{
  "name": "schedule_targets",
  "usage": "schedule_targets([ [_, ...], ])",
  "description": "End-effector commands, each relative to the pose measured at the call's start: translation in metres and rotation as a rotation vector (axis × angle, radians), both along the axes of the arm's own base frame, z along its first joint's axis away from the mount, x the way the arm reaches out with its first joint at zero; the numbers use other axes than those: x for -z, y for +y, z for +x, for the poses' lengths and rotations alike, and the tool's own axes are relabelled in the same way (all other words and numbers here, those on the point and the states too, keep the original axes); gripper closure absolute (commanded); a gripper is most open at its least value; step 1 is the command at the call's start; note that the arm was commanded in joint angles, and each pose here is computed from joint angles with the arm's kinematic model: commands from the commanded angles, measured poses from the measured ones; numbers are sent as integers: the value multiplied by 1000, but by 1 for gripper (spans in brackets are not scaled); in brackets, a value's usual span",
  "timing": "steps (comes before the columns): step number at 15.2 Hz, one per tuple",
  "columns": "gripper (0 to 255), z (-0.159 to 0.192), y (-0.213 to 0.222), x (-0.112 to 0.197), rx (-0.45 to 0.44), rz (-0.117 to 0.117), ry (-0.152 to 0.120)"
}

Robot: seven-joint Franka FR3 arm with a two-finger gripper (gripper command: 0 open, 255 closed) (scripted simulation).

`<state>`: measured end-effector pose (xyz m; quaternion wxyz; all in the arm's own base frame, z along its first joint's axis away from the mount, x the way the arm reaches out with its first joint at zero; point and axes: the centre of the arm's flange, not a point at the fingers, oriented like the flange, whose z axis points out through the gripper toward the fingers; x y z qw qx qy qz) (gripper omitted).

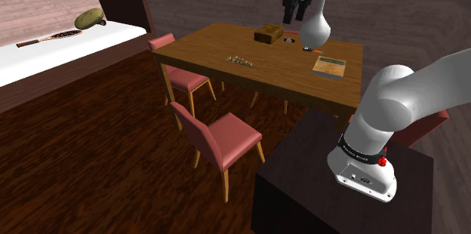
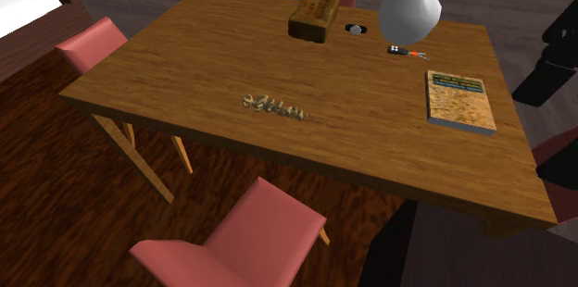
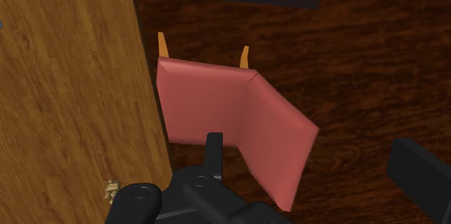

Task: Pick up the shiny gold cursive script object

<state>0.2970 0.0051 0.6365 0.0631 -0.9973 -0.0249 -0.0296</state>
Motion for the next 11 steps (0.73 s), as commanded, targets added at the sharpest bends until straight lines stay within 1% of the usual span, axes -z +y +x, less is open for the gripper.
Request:
schedule_targets([
  [1,0,0,0,0,0,0,0],
  [11,0,101,-37,75,34,-40,13],
])
